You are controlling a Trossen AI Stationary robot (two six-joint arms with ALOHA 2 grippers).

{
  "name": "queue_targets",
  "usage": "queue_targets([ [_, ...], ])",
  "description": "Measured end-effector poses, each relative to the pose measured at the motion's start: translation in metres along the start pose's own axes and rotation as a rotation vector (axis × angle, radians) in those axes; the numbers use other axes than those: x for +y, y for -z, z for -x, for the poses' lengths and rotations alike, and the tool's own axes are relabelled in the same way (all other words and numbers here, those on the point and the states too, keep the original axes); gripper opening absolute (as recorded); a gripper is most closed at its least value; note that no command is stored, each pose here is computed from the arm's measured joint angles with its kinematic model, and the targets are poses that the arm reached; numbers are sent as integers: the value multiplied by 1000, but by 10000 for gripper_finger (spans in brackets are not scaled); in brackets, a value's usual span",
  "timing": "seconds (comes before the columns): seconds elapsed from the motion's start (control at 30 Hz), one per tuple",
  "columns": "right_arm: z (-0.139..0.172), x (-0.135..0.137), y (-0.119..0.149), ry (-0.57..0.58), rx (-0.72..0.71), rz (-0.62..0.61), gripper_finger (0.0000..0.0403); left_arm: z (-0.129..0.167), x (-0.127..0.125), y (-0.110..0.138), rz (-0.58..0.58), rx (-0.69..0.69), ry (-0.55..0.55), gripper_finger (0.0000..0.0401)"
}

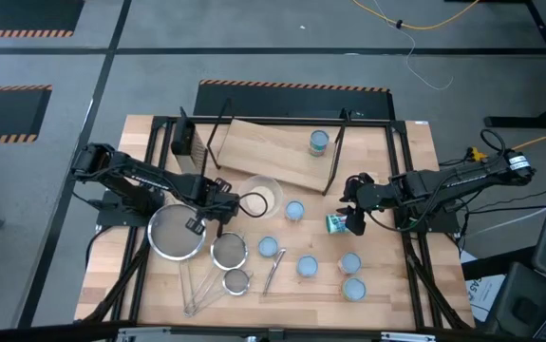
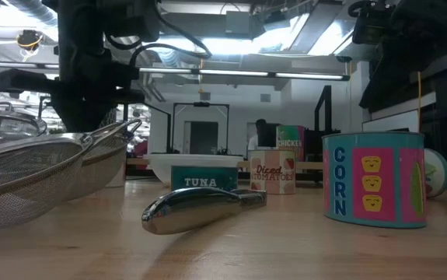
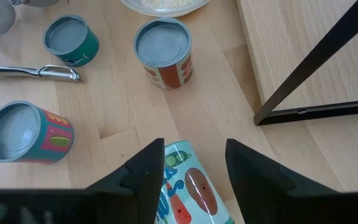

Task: Pick and place cans onto a shelf
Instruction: Put the canned carrots on the shelf

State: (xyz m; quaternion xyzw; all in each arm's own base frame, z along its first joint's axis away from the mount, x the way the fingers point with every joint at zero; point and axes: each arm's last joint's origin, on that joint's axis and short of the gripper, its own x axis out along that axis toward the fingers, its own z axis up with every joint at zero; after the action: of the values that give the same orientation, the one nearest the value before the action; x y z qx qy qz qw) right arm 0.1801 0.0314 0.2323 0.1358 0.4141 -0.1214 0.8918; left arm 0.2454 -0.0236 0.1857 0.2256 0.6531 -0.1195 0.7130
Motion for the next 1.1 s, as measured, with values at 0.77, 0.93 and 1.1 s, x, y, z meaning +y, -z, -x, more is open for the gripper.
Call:
queue_targets([
  [0.77,0,1,-1,-6,-10,-2,174,61,42,-29,505,-245,22,2],
  [0.93,0,1,-1,-6,-10,0,174,78,65,-28,640,-308,18,2],
  [1.1,0,1,-1,-6,-10,1,174,93,93,-18,797,-361,-11,2],
])
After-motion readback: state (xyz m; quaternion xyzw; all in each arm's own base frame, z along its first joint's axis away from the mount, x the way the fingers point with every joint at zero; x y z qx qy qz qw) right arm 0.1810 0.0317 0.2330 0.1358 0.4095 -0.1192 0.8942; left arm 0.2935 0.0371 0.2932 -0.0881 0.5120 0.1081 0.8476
